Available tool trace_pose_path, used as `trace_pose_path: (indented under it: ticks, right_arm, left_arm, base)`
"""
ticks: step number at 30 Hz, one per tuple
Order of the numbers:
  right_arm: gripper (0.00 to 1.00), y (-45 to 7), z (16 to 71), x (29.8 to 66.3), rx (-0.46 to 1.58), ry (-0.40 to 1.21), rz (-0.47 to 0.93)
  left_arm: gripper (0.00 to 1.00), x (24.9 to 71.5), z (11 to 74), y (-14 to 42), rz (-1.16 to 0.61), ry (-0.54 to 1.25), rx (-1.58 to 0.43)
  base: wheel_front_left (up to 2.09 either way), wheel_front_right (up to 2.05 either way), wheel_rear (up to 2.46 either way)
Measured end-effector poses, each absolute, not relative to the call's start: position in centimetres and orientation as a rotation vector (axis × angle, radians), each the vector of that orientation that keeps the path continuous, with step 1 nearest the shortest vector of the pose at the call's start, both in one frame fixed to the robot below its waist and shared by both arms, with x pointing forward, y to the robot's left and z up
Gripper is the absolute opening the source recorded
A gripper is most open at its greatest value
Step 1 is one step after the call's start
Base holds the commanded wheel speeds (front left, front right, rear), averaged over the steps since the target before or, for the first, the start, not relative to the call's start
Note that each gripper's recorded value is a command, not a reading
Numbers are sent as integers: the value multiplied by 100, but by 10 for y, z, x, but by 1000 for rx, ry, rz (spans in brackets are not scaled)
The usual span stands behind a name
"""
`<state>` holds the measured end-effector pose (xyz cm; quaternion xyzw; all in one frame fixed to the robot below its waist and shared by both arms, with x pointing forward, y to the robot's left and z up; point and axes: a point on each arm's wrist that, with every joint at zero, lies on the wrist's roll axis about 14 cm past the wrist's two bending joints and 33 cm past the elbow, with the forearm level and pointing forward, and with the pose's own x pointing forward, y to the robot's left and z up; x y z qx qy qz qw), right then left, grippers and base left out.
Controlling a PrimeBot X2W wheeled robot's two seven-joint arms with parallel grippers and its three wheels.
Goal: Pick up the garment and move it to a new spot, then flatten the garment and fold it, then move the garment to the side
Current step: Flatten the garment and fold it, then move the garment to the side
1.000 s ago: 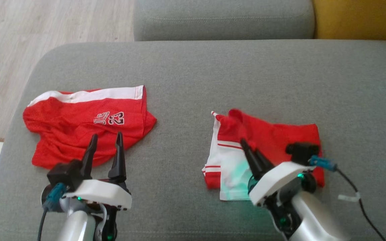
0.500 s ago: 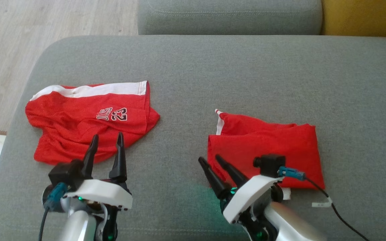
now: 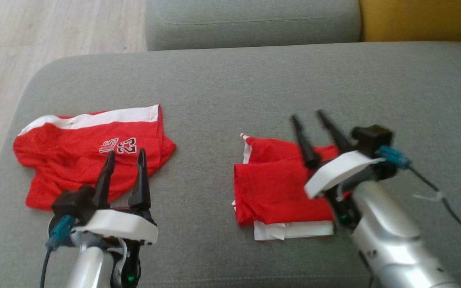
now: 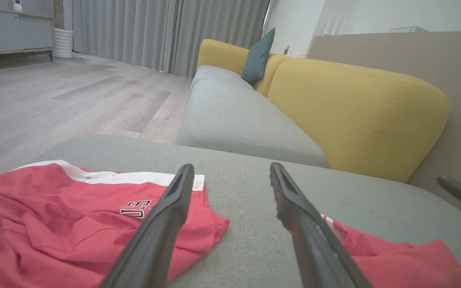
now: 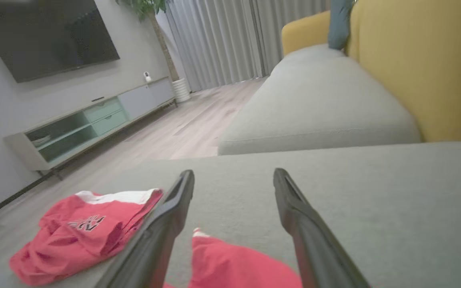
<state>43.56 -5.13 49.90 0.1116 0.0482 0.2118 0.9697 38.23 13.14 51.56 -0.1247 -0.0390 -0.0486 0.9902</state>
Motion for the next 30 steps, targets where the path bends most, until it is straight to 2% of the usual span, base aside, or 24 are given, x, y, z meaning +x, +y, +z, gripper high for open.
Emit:
trace_pose_path:
  ticks: [5, 13, 19, 30]
  right_arm:
    - [100, -106, 530, 446, 94, -50, 298]
    - [100, -167, 518, 411, -8, -83, 126]
    - [100, -181, 520, 398, -11, -101, 73]
    - [100, -185, 497, 377, 40, -42, 50]
  left_arm:
    - [100, 386, 523, 123, -122, -97, -283]
    - [100, 390, 536, 103, -197, -131, -299]
    - [100, 388, 533, 98, -219, -127, -278]
    - [100, 379, 521, 101, -212, -97, -252]
  base:
    - [0, 0, 0]
    - [0, 0, 0]
    - [0, 0, 0]
    - [0, 0, 0]
